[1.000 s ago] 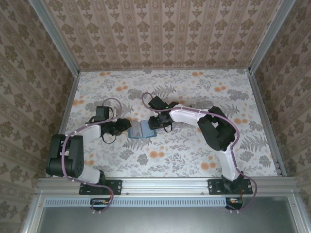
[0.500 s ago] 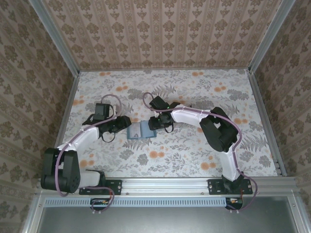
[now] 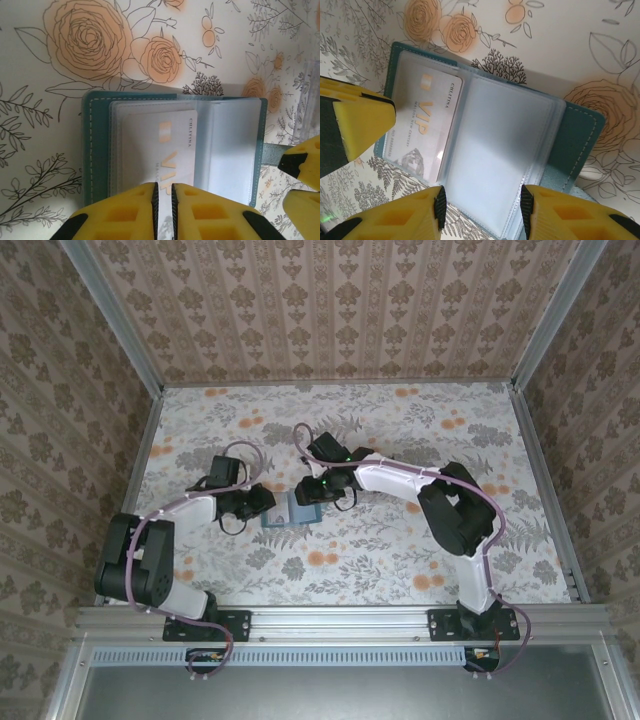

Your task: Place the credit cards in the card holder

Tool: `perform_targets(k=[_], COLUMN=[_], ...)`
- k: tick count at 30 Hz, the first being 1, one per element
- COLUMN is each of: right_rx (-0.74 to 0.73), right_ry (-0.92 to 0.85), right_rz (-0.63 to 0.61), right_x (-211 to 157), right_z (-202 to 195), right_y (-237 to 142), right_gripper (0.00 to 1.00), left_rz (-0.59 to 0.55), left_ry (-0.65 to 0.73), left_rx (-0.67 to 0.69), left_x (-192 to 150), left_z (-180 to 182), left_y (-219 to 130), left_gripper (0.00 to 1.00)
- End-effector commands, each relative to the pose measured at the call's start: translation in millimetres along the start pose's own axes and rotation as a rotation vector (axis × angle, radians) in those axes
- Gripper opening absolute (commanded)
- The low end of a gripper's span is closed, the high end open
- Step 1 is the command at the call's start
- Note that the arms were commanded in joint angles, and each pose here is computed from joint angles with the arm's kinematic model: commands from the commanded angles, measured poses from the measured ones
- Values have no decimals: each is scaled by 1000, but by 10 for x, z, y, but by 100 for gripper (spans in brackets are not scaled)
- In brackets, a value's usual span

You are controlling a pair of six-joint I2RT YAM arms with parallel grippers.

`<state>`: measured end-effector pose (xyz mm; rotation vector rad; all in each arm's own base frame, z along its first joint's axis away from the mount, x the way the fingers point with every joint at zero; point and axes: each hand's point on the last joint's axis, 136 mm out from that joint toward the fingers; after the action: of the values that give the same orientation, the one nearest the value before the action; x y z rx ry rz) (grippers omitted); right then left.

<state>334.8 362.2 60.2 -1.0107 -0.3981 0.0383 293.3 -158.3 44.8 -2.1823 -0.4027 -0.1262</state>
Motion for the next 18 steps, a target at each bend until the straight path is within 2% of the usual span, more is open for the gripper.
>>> perform_targets(k=[1,7,12,18], right_rx=[32,18,-52,-1], right_ry=[20,16,12,23], right_rz=[31,48,55,61], right_x=[-21,-41,-69,-68], right_z=[58,38,-106,-16], right_y=[94,163,191,226], right_gripper=[47,47,47,47], left_rz=[15,24,24,26], left_ry=[-13,-32,-33,-38], left_rx=[12,13,11,4], left_x=[-58,-100,-98,-98], left_z=[100,161,160,157], left_y=[50,84,85,106], left_gripper=[16,15,15,15])
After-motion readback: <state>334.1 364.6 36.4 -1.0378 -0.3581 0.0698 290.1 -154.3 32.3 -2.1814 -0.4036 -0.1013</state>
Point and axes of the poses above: each hand's point on the last joint's axis, 136 mm out from that joint toward the fingers, its own y axis out along the fingers, its own z axis along the line the jaws close on, x = y × z, and after that the axes turned 1 degree about y, right-handed
